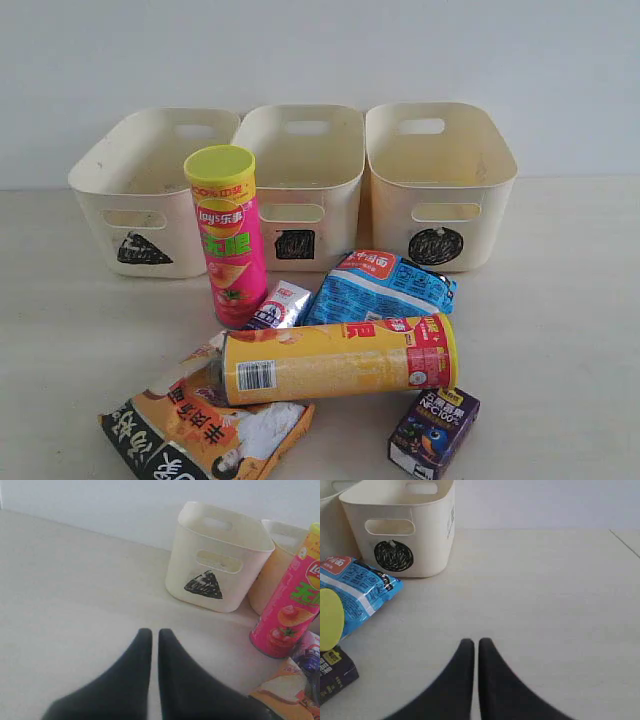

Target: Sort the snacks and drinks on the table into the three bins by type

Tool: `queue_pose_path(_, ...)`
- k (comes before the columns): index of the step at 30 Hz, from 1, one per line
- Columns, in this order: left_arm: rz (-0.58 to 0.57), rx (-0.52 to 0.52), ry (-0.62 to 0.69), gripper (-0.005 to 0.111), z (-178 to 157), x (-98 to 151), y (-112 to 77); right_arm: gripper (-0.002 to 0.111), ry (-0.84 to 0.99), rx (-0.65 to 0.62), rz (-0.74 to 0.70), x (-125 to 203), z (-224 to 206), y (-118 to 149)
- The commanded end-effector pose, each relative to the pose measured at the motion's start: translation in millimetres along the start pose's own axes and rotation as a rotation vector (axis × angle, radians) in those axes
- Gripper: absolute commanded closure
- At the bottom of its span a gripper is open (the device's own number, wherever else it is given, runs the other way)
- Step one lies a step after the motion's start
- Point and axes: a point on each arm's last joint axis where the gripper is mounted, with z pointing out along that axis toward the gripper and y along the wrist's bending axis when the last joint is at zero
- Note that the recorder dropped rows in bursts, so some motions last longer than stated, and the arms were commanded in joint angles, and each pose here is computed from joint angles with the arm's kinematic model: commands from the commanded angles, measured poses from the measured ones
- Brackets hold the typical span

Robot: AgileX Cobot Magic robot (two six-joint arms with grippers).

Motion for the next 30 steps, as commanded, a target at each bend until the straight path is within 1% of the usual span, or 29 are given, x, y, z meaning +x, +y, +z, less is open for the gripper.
queue_pose_path(1, 0.008, -0.002, 0.001, 0.102, 0, 1, 0.3, 0.107, -0.01, 0.005, -0.009, -1, 0, 0)
queue_pose_path(3, 0.002, 0.003, -0.017, 0.102, 0, -1, -0.2, 0.107, -0.01, 0.005, -0.009, -1, 0, 0)
queue_pose_path(4, -0.028, 0.016, -0.039, 0.102, 0, -3, -1.2, 0.107, -0.01, 0.005, -0.009, -1, 0, 0)
queue_pose_path(5, -0.195, 0.065, -0.141, 0.102, -1, -12, -4.5, 0.107, -0.01, 0.005, -0.009, -1, 0, 0)
queue_pose_path(6, -0.274, 0.086, -0.21, 0.102, -2, -19, -5.0, 0.107, -0.01, 0.005, -0.009, -1, 0, 0)
queue_pose_path(7, -0.367, 0.109, -0.36, 0.102, -6, -32, -3.4, 0.107, -0.01, 0.005, -0.009, -1, 0, 0)
queue_pose_path(8, -0.394, 0.114, -0.421, 0.102, -8, -37, -2.4, 0.107, -0.01, 0.005, -0.009, -1, 0, 0)
queue_pose_path(9, -0.452, 0.133, -0.553, 0.102, -14, -48, -0.1, 0.107, -0.01, 0.005, -0.009, -1, 0, 0)
queue_pose_path(10, -0.46, 0.138, -0.598, 0.102, -16, -51, 0.7, 0.107, -0.01, 0.005, -0.007, -1, 0, 0)
queue_pose_path(11, -0.463, 0.144, -0.696, 0.102, -21, -58, 2.3, 0.107, -0.01, 0.005, -0.007, -1, 0, 0)
queue_pose_path(12, -0.463, 0.147, -0.752, 0.102, -25, -62, 3.3, 0.107, -0.01, 0.005, -0.007, -1, 0, 0)
queue_pose_path(14, -0.45, 0.144, -0.8, 0.102, -28, -65, 4.0, 0.107, -0.01, 0.005, -0.007, -1, 0, 0)
queue_pose_path(15, -0.457, 0.147, -0.788, 0.102, -27, -64, 3.9, 0.107, -0.01, 0.005, -0.009, -1, 0, 0)
queue_pose_path(17, -0.488, 0.152, -0.681, 0.102, -21, -57, 2.1, 0.107, -0.01, 0.005, -0.009, -1, 0, 0)
queue_pose_path(19, -0.458, 0.151, -0.643, 0.102, -22, -61, -1.0, 0.107, -0.01, 0.005, -0.009, -1, 0, 0)
queue_pose_path(20, -0.423, 0.149, -0.652, 0.102, -25, -67, -2.9, 0.107, -0.01, 0.005, -0.009, -1, 0, 0)
queue_pose_path(23, -0.296, 0.127, -0.696, 0.102, -34, -93, -9.1, 0.107, -0.01, 0.005, -0.009, -1, 0, 0)
queue_pose_path(25, -0.245, 0.123, -0.676, 0.102, -35, -111, -14.7, 0.107, -0.01, 0.005, -0.009, -1, 0, 0)
queue_pose_path(26, -0.194, 0.12, -0.649, 0.102, -35, -121, -18.9, 0.107, -0.01, 0.005, -0.009, -1, 0, 0)
queue_pose_path(27, -0.113, 0.111, -0.612, 0.102, -35, -131, -23.5, 0.107, -0.01, 0.005, -0.009, -1, 0, 0)
queue_pose_path(29, 0.062, 0.079, -0.508, 0.102, -33, -147, -30.6, 0.107, -0.01, 0.005, -0.009, -1, 0, 0)
queue_pose_path(30, 0.153, 0.05, -0.433, 0.102, -32, -159, -33.8, 0.107, -0.01, 0.005, -0.009, -1, 0, 0)
